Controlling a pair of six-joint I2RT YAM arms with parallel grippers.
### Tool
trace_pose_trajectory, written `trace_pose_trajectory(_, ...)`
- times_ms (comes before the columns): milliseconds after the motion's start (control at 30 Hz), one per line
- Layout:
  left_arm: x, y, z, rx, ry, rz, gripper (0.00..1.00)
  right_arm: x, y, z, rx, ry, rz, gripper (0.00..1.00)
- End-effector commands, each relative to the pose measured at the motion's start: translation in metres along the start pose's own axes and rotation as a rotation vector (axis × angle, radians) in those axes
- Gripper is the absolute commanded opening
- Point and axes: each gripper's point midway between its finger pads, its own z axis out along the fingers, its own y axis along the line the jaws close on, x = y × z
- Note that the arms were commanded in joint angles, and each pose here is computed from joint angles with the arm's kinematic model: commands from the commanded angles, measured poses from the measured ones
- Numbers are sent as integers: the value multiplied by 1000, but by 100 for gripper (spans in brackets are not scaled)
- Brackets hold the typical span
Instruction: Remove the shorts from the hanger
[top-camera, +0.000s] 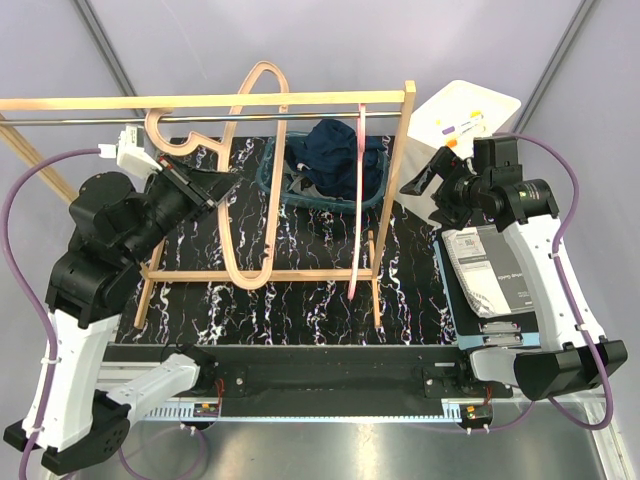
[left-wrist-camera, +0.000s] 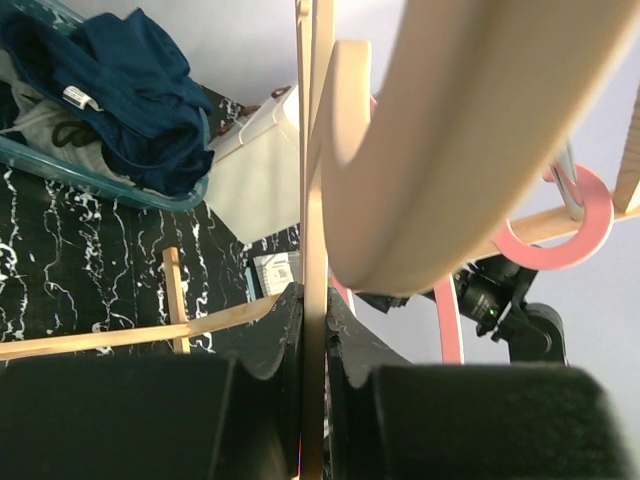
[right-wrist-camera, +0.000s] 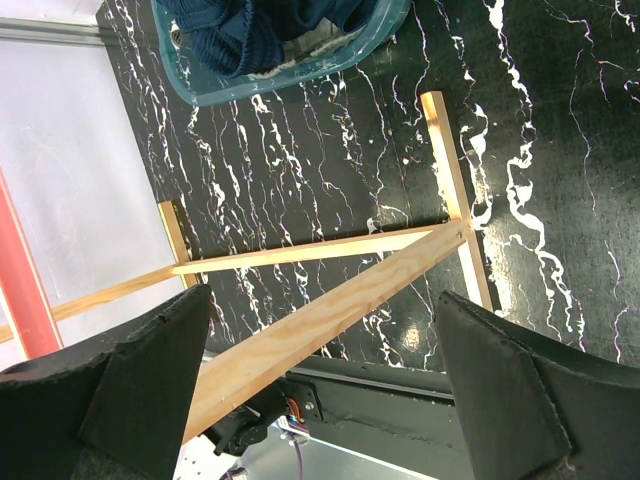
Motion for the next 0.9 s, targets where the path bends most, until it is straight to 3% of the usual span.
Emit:
trace_pose_trajectory(0, -25, -6, -1, -17, -106, -30, 11, -2, 9, -9, -47, -11, -14, 100)
trace_pose_trajectory(267, -34, -2, 0, -46, -154, -44, 12, 3, 3, -8, -37, -4, -11, 100)
trace_pose_trajectory(467, -26, 8, 0, -58, -141, -44, 28, 5, 1, -10, -38, -5, -16, 100)
trace_pose_trajectory(567, -23, 11, -6, -52, -144, -27, 40, 11, -4, -9, -34, 7, -25, 100)
trace_pose_trajectory(600, -24, 9, -14, -36, -152, -18, 51, 15, -9, -9, -24, 12, -36, 100)
trace_pose_trajectory(667, -21, 13, -19, -33, -153, 14, 60, 19, -19, -8, 5, 18, -49, 100)
trace_pose_trajectory(700, -20, 14, -33, -15, -169, 34, 72, 23, -31, -8, 41, 16, -78, 100)
trace_pose_trajectory(867, -2, 33, -48, -16, -148, 88, 91, 37, -60, -14, 117, 32, -146, 100)
